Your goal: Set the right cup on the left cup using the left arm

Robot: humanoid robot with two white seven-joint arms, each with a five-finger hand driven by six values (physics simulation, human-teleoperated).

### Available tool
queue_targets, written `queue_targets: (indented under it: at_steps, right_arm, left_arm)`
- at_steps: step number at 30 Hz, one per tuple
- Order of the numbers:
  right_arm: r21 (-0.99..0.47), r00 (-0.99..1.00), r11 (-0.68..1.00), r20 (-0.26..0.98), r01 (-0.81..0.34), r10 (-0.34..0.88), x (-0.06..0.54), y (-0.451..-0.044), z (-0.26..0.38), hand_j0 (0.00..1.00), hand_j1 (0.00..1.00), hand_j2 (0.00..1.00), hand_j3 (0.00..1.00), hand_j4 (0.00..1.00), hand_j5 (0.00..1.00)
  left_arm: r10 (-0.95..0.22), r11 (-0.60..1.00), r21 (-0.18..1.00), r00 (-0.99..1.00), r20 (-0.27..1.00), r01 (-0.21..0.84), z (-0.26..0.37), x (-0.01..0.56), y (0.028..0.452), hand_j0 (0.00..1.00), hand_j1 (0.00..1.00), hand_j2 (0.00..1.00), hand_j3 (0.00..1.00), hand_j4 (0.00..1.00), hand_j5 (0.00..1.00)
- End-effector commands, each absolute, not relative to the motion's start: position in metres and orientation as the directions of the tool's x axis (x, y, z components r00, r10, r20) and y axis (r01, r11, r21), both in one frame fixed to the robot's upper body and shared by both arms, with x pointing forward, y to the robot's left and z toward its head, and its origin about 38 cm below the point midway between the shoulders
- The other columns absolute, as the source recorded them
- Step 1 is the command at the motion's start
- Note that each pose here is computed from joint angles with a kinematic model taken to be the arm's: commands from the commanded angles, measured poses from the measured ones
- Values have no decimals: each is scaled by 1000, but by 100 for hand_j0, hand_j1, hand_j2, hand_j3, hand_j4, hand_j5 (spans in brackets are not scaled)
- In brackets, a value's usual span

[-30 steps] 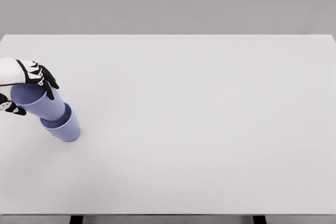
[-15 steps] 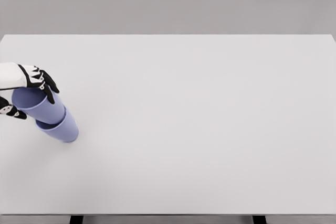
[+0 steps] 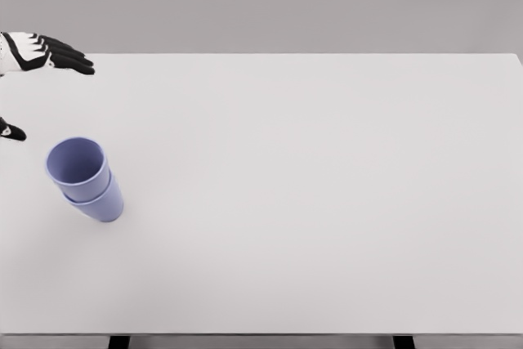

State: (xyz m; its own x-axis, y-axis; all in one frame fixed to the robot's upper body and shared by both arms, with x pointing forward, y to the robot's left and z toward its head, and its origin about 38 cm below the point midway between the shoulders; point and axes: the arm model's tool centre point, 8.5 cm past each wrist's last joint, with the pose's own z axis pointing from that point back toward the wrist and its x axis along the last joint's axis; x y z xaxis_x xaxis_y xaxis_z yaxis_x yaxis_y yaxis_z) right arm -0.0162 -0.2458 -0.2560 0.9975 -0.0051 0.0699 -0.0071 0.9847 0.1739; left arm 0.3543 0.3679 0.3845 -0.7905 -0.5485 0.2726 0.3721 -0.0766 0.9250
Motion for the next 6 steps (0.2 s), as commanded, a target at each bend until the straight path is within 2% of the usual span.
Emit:
queue_targets:
  at_steps: [1,6]
  right_arm:
    - [174,998,985,70,-8,-4,-16,-246,-256,100,100,100,100,100,100]
    - [174,998,985,70,-8,-4,-16,-246,-256,100,100,100,100,100,100]
  left_arm:
    - [-446,-42,940,-848,287,340,394,362,334,100,100,100,100,100,100]
    - [-137,-29,934,-928,348,355,374,379,223,100,100,100,100,100,100]
